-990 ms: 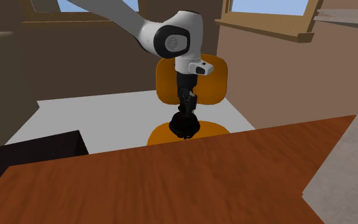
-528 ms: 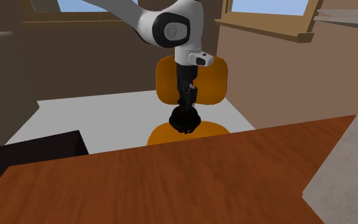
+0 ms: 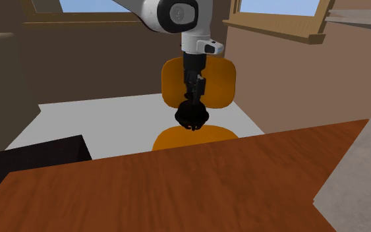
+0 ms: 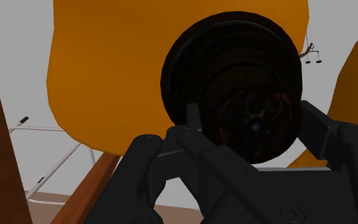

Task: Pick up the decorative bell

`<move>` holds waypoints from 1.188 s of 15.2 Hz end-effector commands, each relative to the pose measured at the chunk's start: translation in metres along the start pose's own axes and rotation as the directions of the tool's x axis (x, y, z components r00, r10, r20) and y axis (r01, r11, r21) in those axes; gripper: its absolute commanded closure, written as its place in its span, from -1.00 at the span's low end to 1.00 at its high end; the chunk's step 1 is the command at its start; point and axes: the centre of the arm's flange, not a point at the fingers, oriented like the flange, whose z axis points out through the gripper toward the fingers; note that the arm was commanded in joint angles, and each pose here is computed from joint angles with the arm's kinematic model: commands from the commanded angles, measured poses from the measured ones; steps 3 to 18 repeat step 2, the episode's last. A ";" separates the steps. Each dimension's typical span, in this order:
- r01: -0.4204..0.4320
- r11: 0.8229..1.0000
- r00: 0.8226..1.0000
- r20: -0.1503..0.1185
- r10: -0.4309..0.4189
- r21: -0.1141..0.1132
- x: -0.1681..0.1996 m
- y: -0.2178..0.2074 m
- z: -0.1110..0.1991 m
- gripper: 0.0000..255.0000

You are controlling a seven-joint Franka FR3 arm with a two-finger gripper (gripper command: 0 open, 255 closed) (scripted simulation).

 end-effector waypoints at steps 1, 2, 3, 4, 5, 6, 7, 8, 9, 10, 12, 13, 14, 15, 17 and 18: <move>0.000 1.000 1.000 -0.001 0.000 0.000 -0.002 0.000 -0.008 1.00; 0.000 1.000 1.000 -0.001 0.000 0.000 -0.001 0.000 -0.008 1.00; 0.000 1.000 1.000 -0.001 0.000 0.000 -0.001 0.000 -0.008 1.00; 0.000 1.000 1.000 -0.001 0.000 0.000 -0.001 0.000 -0.008 1.00; 0.000 1.000 1.000 -0.001 0.000 0.000 -0.001 0.000 -0.008 1.00; 0.000 1.000 1.000 -0.001 0.000 0.000 -0.001 0.000 -0.008 1.00; 0.000 1.000 1.000 -0.001 0.000 0.000 -0.001 0.000 -0.008 1.00; 0.000 1.000 1.000 -0.001 0.000 0.000 -0.001 0.000 -0.008 1.00; 0.000 1.000 1.000 -0.001 0.000 0.000 -0.001 0.000 -0.008 1.00; 0.000 1.000 1.000 -0.001 0.000 0.000 -0.001 0.000 -0.008 1.00; 0.000 1.000 1.000 -0.001 0.000 0.000 -0.001 0.000 -0.008 1.00; 0.000 1.000 1.000 -0.001 0.000 0.000 -0.001 0.000 -0.008 1.00; 0.000 1.000 1.000 -0.001 0.000 0.000 -0.001 0.000 -0.008 1.00; 0.000 1.000 1.000 -0.001 0.000 0.000 -0.001 0.000 -0.008 1.00; 0.000 1.000 1.000 -0.001 0.000 0.000 -0.001 0.000 -0.008 1.00; 0.000 1.000 1.000 -0.001 0.000 0.000 -0.001 0.000 -0.008 1.00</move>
